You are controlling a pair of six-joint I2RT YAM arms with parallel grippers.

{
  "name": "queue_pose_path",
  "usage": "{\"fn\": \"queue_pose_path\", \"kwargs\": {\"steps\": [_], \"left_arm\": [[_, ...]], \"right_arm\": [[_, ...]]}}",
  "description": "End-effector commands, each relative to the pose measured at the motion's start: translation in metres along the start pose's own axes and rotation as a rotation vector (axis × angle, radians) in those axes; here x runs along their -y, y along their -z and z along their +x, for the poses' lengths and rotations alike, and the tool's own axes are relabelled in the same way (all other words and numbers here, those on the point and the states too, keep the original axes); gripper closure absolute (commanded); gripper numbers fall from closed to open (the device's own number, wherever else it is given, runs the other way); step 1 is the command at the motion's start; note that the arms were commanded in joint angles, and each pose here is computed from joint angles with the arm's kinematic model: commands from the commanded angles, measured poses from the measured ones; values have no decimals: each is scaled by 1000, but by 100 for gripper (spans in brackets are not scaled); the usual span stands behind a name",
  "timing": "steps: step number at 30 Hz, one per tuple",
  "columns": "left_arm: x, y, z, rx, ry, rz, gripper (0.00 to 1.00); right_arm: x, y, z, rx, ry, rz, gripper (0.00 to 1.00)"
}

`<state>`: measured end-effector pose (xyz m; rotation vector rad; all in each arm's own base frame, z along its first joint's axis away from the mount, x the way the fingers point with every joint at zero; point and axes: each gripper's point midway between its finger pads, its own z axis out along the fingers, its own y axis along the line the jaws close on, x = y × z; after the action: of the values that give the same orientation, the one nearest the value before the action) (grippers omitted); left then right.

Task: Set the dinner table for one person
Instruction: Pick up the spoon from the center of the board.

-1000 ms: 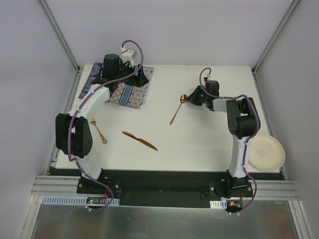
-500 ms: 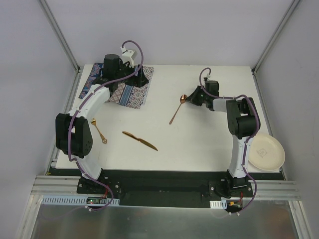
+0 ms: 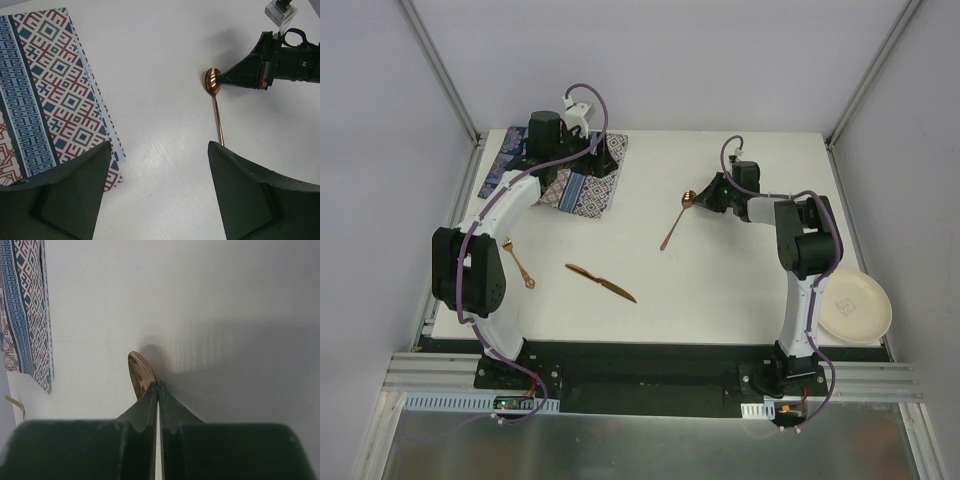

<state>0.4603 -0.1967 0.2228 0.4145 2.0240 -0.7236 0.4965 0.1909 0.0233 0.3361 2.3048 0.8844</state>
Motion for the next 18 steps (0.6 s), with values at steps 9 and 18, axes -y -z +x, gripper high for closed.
{"fn": "queue_pose_path", "kwargs": {"steps": [9, 18], "left_arm": [[8, 8, -9, 34, -51, 13, 23], [9, 6, -5, 22, -49, 16, 23]], "right_arm": [[-9, 20, -15, 30, 28, 15, 99], [13, 51, -25, 83, 6, 82, 99]]}}
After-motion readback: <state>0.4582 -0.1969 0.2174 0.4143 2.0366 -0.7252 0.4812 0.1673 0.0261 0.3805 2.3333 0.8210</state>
